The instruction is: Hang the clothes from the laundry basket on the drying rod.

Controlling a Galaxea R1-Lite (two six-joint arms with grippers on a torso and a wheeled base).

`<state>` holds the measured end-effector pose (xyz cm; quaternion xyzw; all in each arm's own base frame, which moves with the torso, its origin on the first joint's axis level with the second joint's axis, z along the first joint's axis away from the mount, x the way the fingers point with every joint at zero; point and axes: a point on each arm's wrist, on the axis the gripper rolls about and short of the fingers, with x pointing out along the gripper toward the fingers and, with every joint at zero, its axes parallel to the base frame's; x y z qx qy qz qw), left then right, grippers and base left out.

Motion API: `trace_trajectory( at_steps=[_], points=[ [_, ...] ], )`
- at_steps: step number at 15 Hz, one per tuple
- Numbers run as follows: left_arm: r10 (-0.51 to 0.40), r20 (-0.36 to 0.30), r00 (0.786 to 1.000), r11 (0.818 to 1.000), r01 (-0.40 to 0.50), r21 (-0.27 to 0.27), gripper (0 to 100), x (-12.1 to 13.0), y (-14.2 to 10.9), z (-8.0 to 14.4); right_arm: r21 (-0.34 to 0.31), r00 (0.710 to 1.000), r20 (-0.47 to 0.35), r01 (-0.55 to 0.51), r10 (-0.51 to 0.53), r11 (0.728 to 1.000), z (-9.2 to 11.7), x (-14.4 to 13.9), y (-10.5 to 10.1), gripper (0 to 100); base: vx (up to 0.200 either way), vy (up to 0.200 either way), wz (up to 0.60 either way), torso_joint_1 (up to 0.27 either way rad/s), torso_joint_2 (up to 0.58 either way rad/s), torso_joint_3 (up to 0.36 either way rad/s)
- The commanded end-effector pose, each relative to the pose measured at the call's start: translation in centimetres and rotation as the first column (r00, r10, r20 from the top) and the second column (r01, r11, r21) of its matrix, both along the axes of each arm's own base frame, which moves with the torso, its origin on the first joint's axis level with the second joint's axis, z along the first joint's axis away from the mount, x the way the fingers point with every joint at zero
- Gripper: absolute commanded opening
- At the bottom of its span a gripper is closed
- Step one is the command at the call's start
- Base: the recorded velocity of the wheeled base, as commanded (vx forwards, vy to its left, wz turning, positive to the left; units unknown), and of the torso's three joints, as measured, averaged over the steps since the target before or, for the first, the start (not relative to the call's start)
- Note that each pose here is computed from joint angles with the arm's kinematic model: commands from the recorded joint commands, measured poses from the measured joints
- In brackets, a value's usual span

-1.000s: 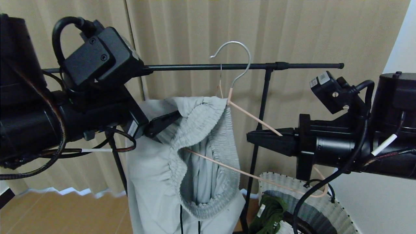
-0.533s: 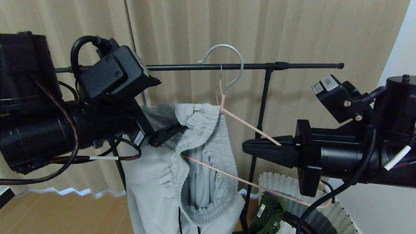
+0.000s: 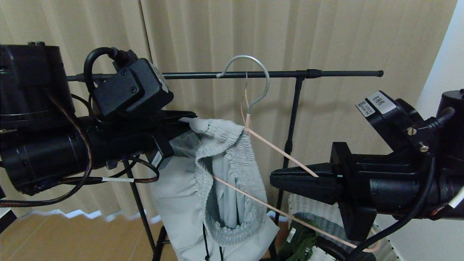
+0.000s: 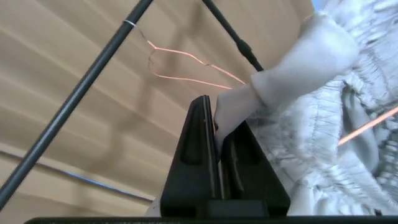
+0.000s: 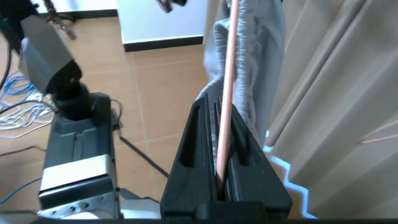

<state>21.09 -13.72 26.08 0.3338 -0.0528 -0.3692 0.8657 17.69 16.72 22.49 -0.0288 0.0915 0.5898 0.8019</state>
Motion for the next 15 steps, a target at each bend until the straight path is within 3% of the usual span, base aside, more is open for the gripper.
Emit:
trace_trajectory(
  at_steps=[1, 6, 7, 9, 11, 14, 15],
  points=[
    [-0.005, -0.007, 1.0, 1.0, 0.005, 0.003, 0, 0.1, -0.1, -0.2, 0.003, 1.0, 0.004, -0.001, 0.0, 1.0, 0.1, -0.1, -0.1, 0, 0.0, 0.0, 0.0, 0.0, 0.0, 0.0],
    [0.014, 0.0, 1.0, 1.0, -0.014, -0.001, 0, 0.2, 0.4, -0.1, 0.006, 1.0, 0.01, 0.004, -0.004, 1.0, 0.2, -0.1, -0.2, 0, 0.0, 0.0, 0.0, 0.0, 0.0, 0.0],
    [0.018, 0.0, 1.0, 1.0, -0.018, -0.001, 0, 0.2, 0.5, -0.1, 0.005, 1.0, 0.011, 0.007, -0.007, 1.0, 0.2, -0.1, -0.2, 100, 0.0, 0.0, 0.0, 0.0, 0.0, 0.0],
    [0.042, -0.002, 0.999, 0.999, -0.042, -0.002, 0, 0.4, 0.9, -0.1, 0.002, 1.0, 0.024, 0.015, -0.015, 1.0, 0.2, 0.0, -0.3, 100, 0.0, 0.0, 0.0, 0.0, 0.0, 0.0],
    [0.172, -0.002, 0.985, 0.985, -0.172, 0.021, 0, 0.8, 1.7, -0.5, -0.036, 0.987, 0.131, 0.103, -0.098, 0.994, 0.3, 1.2, -1.4, 100, 0.0, 0.0, 0.0, 0.0, 0.0, 0.0],
    [0.326, 0.005, 0.945, 0.944, -0.326, 0.046, 0, 1.3, 2.4, -0.8, -0.053, 0.964, 0.194, 0.193, -0.179, 0.98, 0.5, 1.9, -2.2, 100, 0.0, 0.0, 0.0, 0.0, 0.0, 0.0],
    [0.385, 0.009, 0.923, 0.921, -0.385, 0.054, 0, 1.4, 2.5, -0.9, -0.057, 0.96, 0.196, 0.215, -0.2, 0.975, 0.5, 1.9, -2.3, 100, 0.0, 0.0, 0.0, 0.0, 0.0, 0.0]
  ],
)
